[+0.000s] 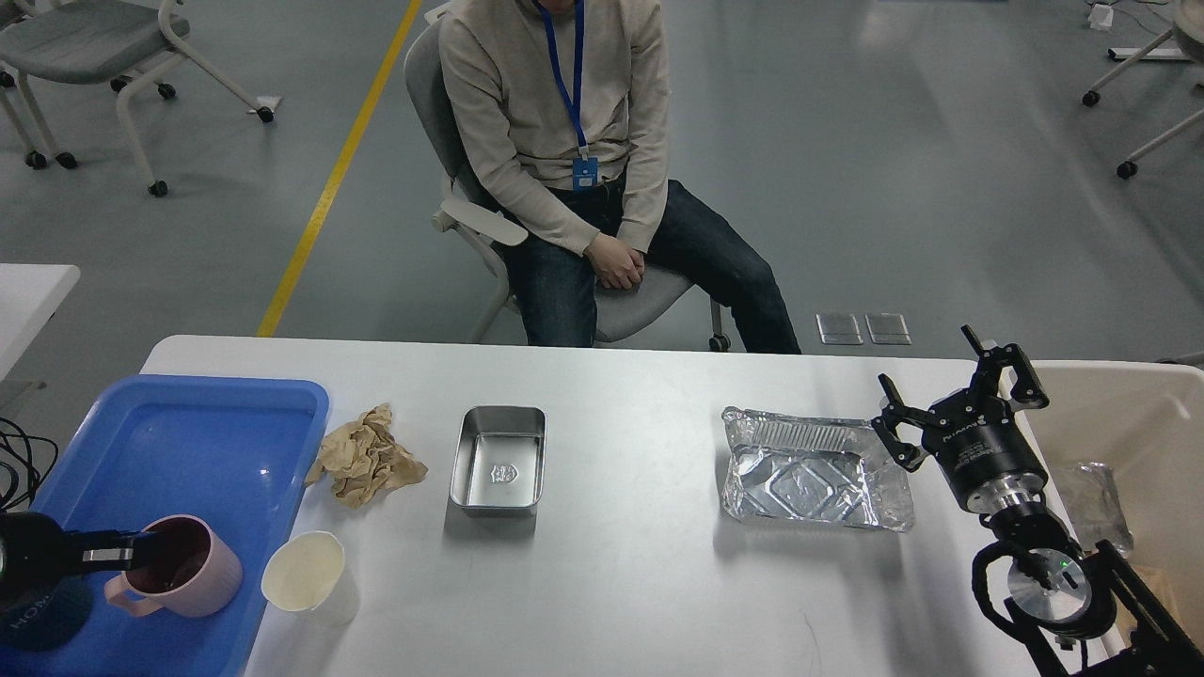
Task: Tidy desktop
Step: 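Open the left gripper and withdraw it from the mug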
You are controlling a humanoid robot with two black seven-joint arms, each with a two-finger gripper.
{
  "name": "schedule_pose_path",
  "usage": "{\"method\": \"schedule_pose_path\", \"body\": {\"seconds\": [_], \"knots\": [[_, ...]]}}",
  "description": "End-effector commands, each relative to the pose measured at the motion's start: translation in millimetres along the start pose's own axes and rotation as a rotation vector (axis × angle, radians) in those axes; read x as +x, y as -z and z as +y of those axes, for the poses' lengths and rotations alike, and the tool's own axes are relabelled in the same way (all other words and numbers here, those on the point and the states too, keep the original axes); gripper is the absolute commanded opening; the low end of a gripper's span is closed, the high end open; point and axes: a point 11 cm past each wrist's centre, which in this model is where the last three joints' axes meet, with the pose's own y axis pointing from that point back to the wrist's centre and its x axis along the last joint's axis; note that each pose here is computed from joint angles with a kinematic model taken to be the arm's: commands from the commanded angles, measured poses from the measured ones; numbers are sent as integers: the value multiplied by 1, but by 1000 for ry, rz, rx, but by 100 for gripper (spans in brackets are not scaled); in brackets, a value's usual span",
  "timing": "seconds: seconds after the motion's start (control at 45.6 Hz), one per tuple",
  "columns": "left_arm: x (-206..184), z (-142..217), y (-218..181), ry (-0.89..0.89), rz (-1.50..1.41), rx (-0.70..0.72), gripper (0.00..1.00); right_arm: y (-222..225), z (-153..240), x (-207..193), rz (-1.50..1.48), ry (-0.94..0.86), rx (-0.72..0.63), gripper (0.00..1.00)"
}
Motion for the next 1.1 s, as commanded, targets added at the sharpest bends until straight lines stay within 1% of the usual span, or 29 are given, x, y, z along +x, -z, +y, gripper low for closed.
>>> {"method": "schedule_pose_path", "body": {"seconds": [0.0,0.131,0.241,0.285,0.307,0.416,0.526,0.701,0.832,0.898,1.073], "knots": [[6,13,-13,-15,-45,-52,79,0,0,0,0,0,0,100],[9,21,-20,-61,-78,-68,79,0,-1,-1,0,2,1,100],[14,29,-15,-77,-87,-68,79,0,-1,-1,0,2,1,100],[18,32,-17,-89,-91,-94,82,0,-1,-1,0,2,1,100],[22,36,-18,-112,-99,-120,87,0,-1,-1,0,2,1,100],[34,46,-17,-205,-123,-152,92,0,-1,-1,0,2,1,100],[46,54,-21,-314,-129,-174,95,0,-1,-1,0,2,1,100],[50,71,-22,-424,-150,-176,96,0,-1,-1,0,2,1,100],[61,79,-26,-546,-171,-188,96,0,-1,-1,0,2,0,100],[61,83,-29,-558,-184,-201,96,0,-1,-1,0,0,-1,100],[56,94,-47,-564,-194,-297,96,0,0,0,2,0,-1,100]]}}
